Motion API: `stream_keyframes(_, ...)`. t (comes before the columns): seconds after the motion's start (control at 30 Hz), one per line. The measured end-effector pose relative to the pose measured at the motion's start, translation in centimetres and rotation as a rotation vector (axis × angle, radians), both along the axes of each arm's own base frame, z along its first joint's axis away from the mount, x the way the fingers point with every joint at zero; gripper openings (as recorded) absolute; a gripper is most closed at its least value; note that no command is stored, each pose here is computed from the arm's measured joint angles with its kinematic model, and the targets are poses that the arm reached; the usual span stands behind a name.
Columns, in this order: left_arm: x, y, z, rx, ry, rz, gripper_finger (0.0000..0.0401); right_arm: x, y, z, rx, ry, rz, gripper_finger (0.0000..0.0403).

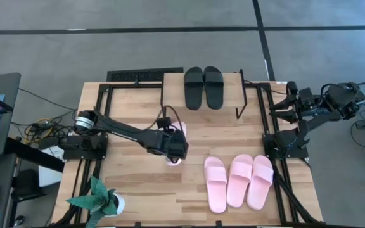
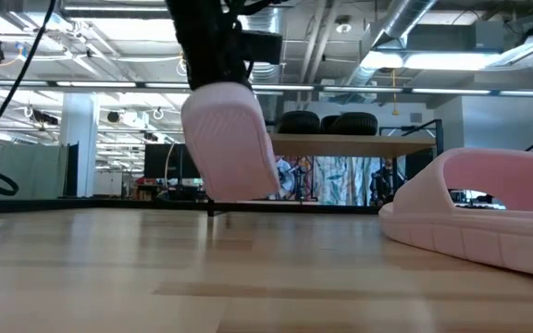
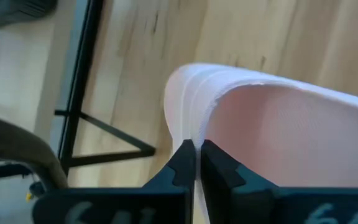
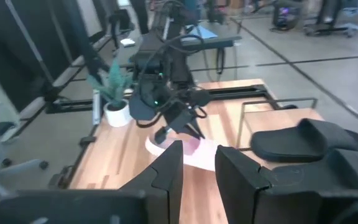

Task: Pick and place slides into the shelf
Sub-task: Put the pink slipper under the shelf

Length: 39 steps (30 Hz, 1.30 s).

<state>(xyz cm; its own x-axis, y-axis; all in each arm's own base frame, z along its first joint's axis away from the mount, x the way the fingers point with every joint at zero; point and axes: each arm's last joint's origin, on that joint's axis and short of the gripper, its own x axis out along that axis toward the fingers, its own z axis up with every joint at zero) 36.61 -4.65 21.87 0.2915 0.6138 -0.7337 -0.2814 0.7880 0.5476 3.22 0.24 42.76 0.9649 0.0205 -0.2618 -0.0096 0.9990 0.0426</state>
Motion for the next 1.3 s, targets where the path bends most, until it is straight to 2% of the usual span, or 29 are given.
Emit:
stream_keyframes(0.17,-0.1,1.6,-0.3,0.011,0.013,-0.006,0.0,0.0,-0.1,0.1,-0.001,-0.014,-0.03,0.0082)
stream_keyframes(0.33,0.8,3.8,-1.4,0.006,-0.034,-0.041,0.0,0.1,-0.1,0.3,0.038,-0.037,-0.068,0.0082)
stream_keyframes(0.57,0.2,6.5,-3.1,0.007,0.011,-0.021,0.0,0.1,-0.2,0.4,0.087,-0.043,-0.102,0.0082)
stream_keyframes(0.7,0.2,7.1,-3.6,-0.001,0.019,-0.052,0.0,0.1,-0.3,0.4,0.099,-0.048,-0.127,0.0082)
stream_keyframes(1.3,0.3,10.3,-3.5,-0.003,0.023,-0.052,0.0,1.2,0.1,0.3,0.068,-0.022,-0.179,0.0082)
